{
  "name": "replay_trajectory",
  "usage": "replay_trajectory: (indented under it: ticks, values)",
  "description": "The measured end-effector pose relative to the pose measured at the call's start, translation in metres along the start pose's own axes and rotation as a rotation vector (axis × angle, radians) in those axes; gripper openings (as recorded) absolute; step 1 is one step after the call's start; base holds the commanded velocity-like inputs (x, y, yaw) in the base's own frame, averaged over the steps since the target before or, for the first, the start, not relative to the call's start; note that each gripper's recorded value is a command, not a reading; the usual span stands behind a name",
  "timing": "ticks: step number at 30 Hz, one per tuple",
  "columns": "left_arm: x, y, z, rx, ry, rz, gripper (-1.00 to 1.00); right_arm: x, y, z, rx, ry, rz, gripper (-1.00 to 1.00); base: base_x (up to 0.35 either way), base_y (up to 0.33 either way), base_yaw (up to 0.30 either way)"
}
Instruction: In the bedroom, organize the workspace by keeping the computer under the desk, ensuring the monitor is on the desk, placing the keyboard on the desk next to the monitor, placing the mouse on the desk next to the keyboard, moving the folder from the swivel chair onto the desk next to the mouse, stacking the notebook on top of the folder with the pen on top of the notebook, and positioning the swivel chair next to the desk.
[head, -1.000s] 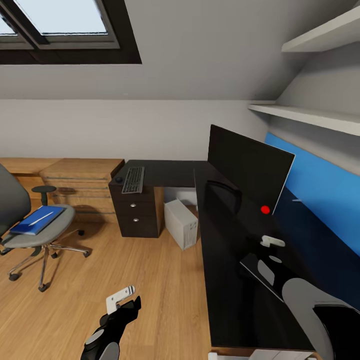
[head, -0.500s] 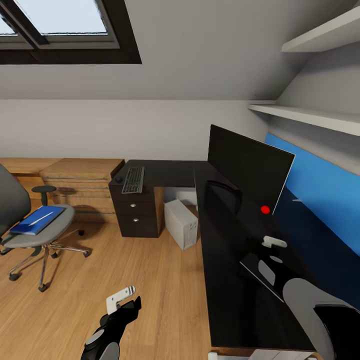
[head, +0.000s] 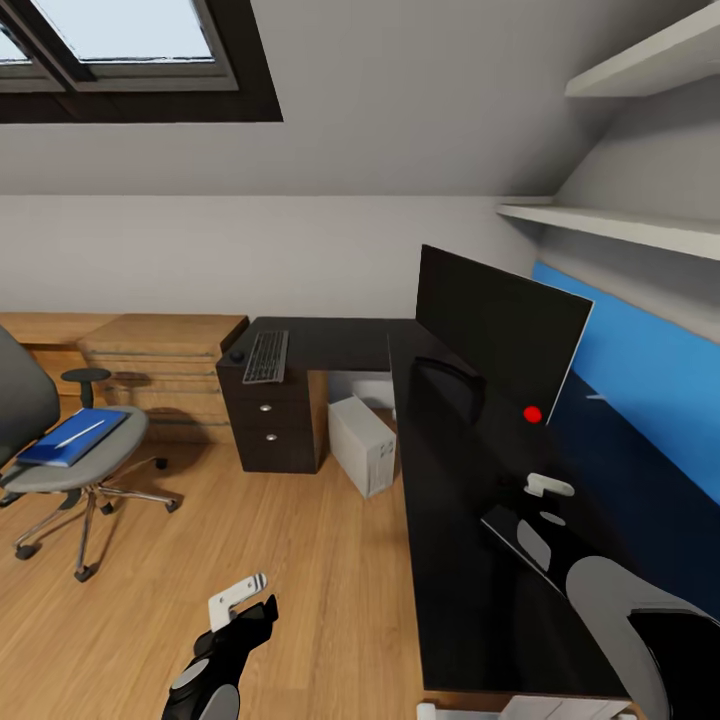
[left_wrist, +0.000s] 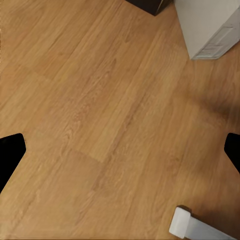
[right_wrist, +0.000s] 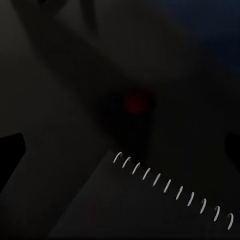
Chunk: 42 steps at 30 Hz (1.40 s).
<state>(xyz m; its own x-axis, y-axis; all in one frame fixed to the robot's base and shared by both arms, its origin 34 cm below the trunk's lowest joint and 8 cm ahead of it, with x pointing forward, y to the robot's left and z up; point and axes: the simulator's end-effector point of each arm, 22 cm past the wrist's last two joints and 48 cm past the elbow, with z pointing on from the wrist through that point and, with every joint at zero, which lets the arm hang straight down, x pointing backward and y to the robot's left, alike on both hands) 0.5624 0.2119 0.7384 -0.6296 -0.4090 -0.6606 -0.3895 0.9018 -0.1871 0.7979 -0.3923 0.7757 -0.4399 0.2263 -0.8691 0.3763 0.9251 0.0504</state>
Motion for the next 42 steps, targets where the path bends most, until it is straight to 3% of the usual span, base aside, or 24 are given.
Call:
replay_trajectory:
  ticks: [30, 42]
  values:
    - [0.033, 0.01, 0.034, -0.004, 0.0, 0.001, 1.0, 0.037, -0.001, 0.023, -0.004, -0.009, -0.015, 1.0, 0.0, 0.0, 0.0]
    - [0.033, 0.009, 0.034, -0.002, 0.0, 0.001, 1.0, 0.038, 0.0, 0.023, -0.007, -0.009, -0.04, 1.0, 0.0, 0.0, 0.0]
